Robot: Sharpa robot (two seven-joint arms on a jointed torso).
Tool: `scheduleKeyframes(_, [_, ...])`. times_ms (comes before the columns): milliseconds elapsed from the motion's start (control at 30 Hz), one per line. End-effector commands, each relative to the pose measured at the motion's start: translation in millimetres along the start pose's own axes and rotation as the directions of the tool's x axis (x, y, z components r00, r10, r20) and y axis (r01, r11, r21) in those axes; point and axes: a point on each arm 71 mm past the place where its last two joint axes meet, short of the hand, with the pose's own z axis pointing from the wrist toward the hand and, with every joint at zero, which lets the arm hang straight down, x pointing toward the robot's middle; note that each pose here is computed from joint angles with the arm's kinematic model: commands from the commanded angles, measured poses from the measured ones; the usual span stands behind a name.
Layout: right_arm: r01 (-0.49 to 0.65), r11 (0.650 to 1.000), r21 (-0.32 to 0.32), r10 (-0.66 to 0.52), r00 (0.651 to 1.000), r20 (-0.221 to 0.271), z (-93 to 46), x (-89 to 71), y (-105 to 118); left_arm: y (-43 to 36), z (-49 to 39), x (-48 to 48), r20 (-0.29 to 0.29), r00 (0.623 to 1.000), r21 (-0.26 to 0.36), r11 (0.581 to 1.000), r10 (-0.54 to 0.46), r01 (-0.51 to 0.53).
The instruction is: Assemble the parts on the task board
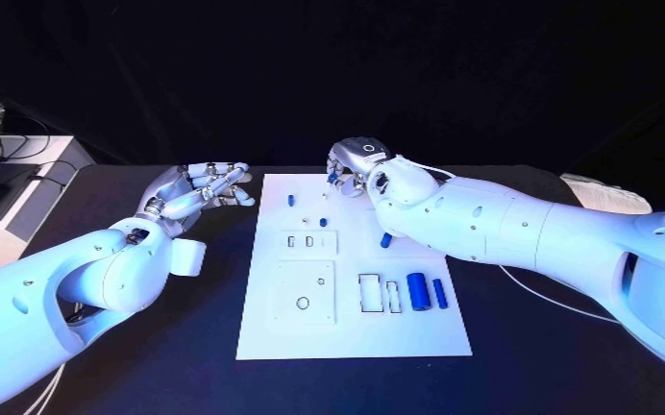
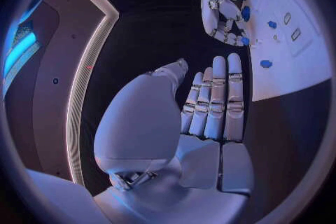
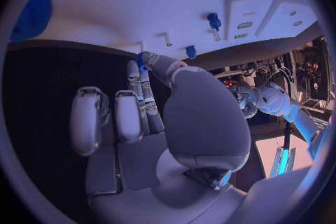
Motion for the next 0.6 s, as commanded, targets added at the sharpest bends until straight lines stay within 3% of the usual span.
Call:
scheduleKeyframes(33, [0.017, 1.000, -0.004, -0.017, 1.000, 0.008, 1.1, -0.6, 0.9, -1.6, 0.0, 3.1, -0.023, 1.000, 0.007, 1.000, 0.000, 0.000])
scheduleKeyframes(600, [0.040, 0.999, 0.007, -0.040, 0.998, -0.042, 1.8, 3.1, -3.6, -2.2, 0.1, 2.2, -0.020, 1.000, 0.007, 1.000, 0.002, -0.002])
